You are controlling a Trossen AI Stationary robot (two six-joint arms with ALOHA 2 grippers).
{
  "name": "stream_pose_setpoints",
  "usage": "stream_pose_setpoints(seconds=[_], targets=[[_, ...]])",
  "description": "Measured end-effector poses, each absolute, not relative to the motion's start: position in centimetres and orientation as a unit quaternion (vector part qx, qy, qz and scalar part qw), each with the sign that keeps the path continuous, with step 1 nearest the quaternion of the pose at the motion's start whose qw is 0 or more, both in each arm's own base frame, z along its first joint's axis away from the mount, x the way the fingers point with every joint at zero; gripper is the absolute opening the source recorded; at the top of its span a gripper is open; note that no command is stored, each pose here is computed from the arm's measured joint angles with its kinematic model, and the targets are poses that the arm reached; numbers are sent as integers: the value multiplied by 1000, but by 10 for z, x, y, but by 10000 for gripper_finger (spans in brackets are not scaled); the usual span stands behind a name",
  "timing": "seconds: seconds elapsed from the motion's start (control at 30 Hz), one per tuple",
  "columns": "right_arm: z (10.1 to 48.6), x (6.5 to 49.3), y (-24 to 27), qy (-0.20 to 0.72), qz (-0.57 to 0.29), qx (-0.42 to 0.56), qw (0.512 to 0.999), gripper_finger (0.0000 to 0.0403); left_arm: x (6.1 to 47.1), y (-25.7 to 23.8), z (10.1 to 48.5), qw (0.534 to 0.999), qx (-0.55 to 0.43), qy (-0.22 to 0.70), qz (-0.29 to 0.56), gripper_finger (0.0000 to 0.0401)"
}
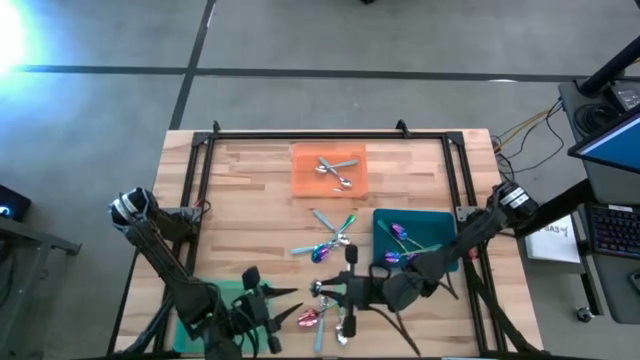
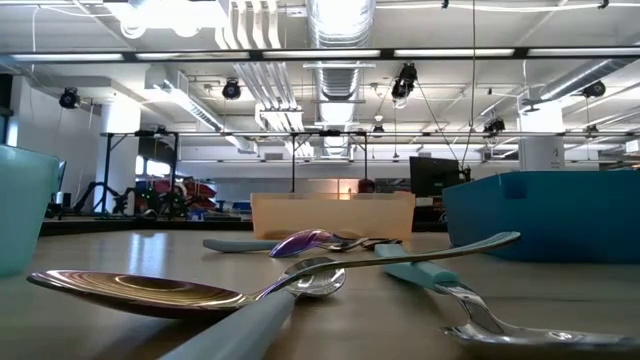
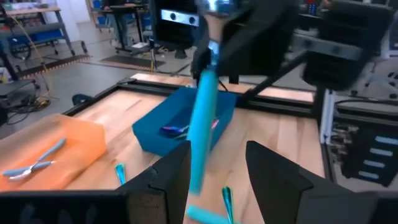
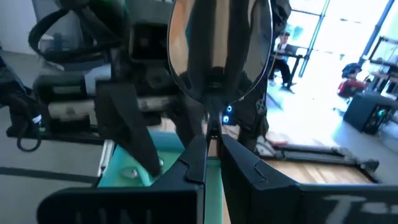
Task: Sort silverware by color (type)
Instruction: Put the green spoon into the green bin
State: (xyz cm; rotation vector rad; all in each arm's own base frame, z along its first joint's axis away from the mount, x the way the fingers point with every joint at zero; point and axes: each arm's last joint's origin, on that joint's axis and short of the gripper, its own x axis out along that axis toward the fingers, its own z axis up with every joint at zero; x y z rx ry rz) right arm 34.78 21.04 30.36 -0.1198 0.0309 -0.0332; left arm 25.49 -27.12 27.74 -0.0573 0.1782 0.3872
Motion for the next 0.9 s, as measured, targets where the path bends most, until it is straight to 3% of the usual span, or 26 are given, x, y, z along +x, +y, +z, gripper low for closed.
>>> stream_pose_setpoints(seconds=[0.33, 0.43, 0.53, 0.7, 0.9], targets=[[313, 377, 229, -3, -23, -121, 992, 15, 265, -260, 279, 969, -28, 70, 235, 135], [314, 380, 231, -4, -28, -131, 991, 14, 265, -260, 279, 968, -26, 69, 238, 108], [315, 380, 231, -3, -28, -117, 993, 14, 265, -261, 278, 971, -20, 81, 222, 50], [313, 381, 230, 4, -26, -103, 994, 14, 265, -261, 278, 973, -24, 84, 215, 43], [311, 376, 226, 49, -21, -120, 991, 70, 265, -261, 279, 974, -36, 88, 206, 41]])
